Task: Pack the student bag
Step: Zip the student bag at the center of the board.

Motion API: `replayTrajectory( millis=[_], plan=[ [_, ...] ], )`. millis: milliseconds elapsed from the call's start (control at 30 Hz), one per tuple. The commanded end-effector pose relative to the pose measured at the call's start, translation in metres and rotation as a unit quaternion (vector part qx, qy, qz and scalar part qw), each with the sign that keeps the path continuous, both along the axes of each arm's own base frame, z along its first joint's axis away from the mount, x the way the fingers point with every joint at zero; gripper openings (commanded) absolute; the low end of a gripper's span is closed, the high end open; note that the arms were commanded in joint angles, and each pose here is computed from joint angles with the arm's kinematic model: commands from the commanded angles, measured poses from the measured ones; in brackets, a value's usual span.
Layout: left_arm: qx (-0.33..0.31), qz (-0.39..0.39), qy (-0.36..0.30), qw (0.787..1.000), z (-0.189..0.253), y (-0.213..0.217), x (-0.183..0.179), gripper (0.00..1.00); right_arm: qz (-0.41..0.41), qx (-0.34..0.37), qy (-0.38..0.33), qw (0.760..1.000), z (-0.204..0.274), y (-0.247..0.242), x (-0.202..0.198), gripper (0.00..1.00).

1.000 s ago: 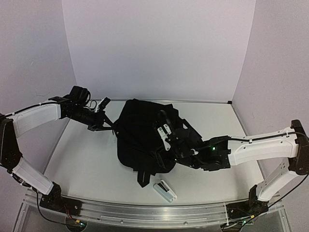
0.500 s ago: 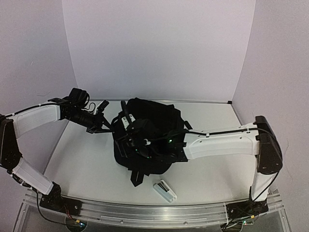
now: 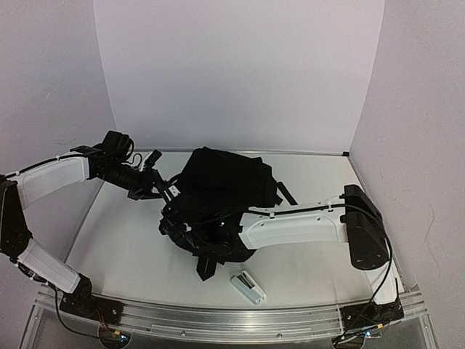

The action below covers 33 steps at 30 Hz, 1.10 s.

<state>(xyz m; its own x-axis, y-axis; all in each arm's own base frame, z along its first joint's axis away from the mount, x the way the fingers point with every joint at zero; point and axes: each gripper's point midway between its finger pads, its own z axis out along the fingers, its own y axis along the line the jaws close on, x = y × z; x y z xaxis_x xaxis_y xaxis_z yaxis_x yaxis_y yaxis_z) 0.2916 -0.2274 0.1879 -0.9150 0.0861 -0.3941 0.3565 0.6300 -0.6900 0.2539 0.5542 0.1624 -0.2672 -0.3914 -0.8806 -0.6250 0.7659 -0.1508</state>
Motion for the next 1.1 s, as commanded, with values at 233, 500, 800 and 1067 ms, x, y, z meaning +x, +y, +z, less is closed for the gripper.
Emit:
replayTrajectory(
  millis=[233,500,800,1067],
  plan=[
    [-0.015,0.042,-0.06,0.997,0.031,0.005,0.016,0.0,-0.039,-0.031,-0.026,0.998,-0.009,-0.007,0.011,0.03],
    [0.015,0.099,-0.1,0.99,0.032,0.016,0.044,0.0,0.013,-0.006,0.003,1.0,0.012,-0.017,-0.022,0.0],
    [0.036,0.136,-0.116,0.983,0.03,0.024,0.077,0.0,0.037,0.022,0.03,0.999,0.026,-0.03,-0.06,0.0],
    [0.052,0.18,-0.107,0.976,0.012,0.041,0.104,0.0,0.039,0.046,0.049,0.997,0.032,-0.035,-0.077,0.0]
  ],
)
